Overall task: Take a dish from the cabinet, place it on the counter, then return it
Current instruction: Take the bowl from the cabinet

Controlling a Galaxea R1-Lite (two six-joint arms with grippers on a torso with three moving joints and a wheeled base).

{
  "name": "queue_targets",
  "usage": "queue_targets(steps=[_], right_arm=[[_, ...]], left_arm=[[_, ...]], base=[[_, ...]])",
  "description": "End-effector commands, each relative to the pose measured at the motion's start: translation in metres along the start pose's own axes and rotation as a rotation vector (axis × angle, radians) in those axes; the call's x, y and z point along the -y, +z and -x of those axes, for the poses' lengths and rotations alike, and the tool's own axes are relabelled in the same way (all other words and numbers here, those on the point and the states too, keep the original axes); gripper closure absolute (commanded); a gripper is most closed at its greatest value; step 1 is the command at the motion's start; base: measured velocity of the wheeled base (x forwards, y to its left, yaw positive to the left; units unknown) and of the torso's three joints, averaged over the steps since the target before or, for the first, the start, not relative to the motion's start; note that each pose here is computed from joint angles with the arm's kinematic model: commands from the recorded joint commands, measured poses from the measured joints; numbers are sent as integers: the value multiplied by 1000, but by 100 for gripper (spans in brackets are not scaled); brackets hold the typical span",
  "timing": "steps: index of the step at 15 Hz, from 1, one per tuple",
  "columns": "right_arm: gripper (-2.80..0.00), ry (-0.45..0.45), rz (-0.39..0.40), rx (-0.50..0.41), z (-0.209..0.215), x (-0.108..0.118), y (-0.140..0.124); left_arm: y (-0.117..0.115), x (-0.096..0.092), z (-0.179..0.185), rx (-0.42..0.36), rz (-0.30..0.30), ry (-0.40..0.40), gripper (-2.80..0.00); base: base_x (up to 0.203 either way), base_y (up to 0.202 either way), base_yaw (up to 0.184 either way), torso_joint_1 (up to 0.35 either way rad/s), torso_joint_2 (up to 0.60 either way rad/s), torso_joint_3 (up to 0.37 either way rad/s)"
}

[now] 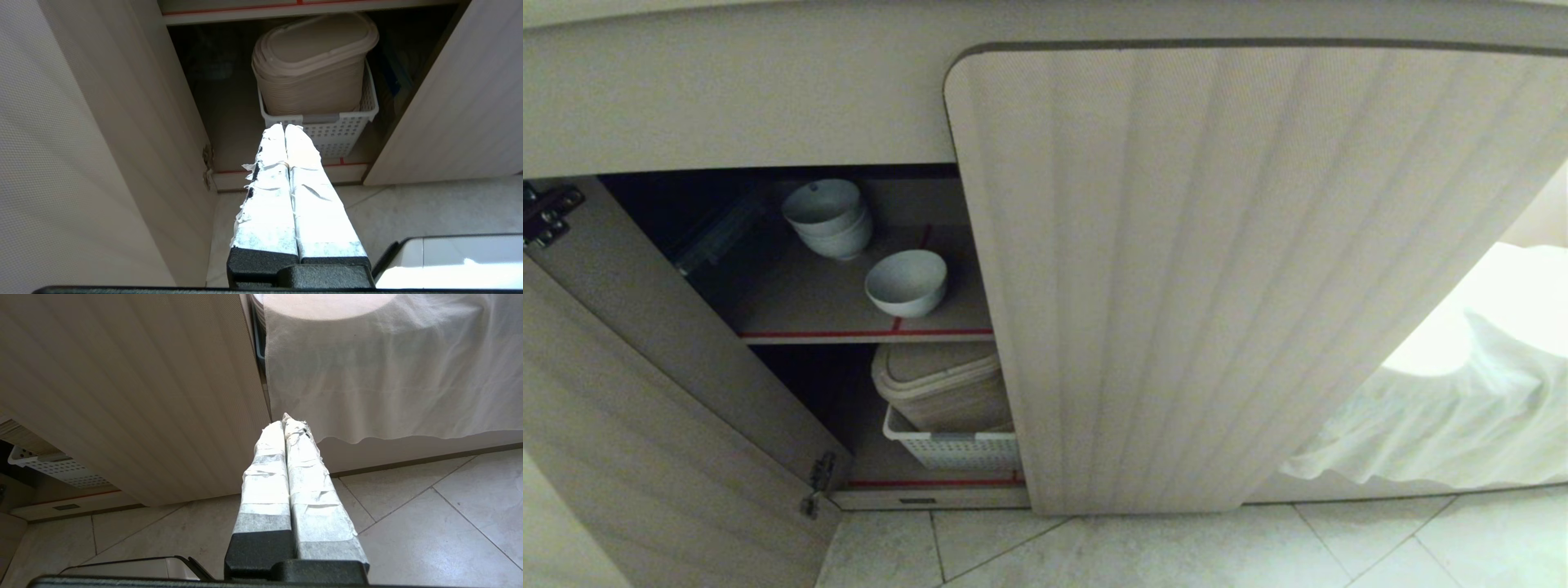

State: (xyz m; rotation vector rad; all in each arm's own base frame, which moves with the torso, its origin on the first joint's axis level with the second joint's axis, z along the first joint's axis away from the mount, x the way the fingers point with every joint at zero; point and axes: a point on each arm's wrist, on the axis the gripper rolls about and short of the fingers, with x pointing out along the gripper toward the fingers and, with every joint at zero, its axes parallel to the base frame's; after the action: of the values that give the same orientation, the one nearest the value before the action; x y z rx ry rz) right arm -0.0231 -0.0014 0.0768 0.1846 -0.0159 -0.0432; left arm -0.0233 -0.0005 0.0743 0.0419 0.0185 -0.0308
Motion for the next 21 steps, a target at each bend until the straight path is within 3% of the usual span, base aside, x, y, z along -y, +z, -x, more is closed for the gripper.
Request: queue_targets(steps=[1, 11, 21], right_arm=[[0, 0, -1, -1, 0, 0, 0], [0, 0, -1, -1, 0, 0, 0], [0, 0, -1, -1, 0, 0, 0]], left_arm=[[1, 0, 0, -2, 5, 1, 0], [22, 0, 9, -142, 12, -52, 0], [71, -2, -35, -404, 32, -123, 0]], base=[[0, 0, 0, 0, 0, 0], [0, 0, 0, 0, 0, 0], [0, 0, 0, 0, 0, 0]])
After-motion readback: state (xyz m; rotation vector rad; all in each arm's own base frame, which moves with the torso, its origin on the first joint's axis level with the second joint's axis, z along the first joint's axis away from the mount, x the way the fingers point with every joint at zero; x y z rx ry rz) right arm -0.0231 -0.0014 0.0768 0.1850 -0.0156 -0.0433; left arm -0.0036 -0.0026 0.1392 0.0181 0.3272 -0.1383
